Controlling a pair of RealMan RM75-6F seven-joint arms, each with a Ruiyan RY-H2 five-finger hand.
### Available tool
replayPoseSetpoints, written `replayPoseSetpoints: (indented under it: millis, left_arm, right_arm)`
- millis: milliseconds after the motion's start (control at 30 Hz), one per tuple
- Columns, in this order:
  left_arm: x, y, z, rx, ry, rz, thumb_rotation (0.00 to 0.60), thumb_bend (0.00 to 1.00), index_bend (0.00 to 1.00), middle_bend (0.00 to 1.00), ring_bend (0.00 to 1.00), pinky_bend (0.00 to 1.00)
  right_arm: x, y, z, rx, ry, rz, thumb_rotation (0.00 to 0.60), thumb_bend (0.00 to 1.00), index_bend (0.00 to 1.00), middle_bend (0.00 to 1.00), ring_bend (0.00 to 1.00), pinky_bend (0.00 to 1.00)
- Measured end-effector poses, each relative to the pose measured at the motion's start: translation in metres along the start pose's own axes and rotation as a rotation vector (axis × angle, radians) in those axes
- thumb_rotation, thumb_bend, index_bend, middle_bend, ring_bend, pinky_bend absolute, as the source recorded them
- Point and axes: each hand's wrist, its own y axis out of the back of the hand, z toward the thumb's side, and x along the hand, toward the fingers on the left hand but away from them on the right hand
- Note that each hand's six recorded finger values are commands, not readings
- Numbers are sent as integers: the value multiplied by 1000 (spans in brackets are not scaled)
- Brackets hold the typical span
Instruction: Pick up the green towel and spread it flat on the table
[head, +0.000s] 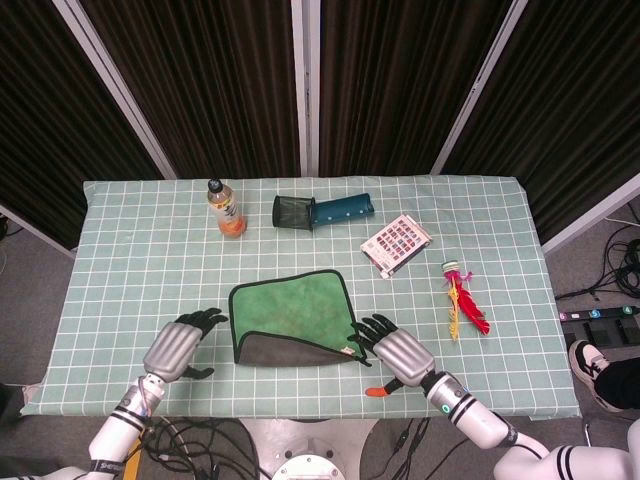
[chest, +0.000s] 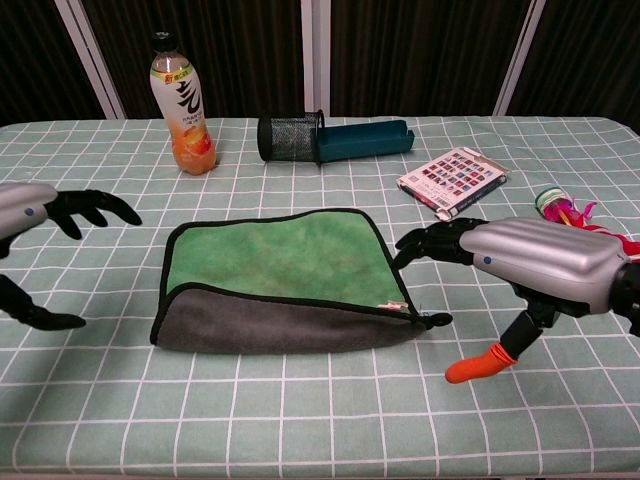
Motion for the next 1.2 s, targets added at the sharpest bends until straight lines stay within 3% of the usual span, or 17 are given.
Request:
replayPoseSetpoints:
  millis: [167,500,567,667,800,967,1200]
  left_arm:
    - [2,14,-13,-52,39,11,600,139,309,250,216,272]
    - [39,5,-22,-87,23,-119,598,431,421,234,193,252]
    - [49,1,-24,-98,28,-152,542,449,422,224,186,247]
    - [62,-7,-25,-120,42,-210,362,450,422,202,172,235]
    - [74,-18,-22,-154,54,-284,273,449,419,197,168,231]
    - [85,-32,-12,-181,51,-343,96,445,417,186,163,228]
    - [86,-39,-4,-103,33,-326,87,391,440,186,163,227]
  right_arm:
    - [-16,33,12,22,32,-38,410,56,176,49,0,0]
    - [-2,113,-2,112,-26,-236,401,115,183,48,0,0]
    - [5,124,-9,125,-50,-263,405,115,183,48,0,0]
    - [15,133,-19,133,-81,-286,405,114,186,49,0,0]
    - [20,135,-26,120,-98,-291,405,115,192,48,0,0]
    - [24,133,-35,108,-109,-293,405,114,198,48,0,0]
    - [28,132,-44,82,-121,-298,407,113,201,48,0,0]
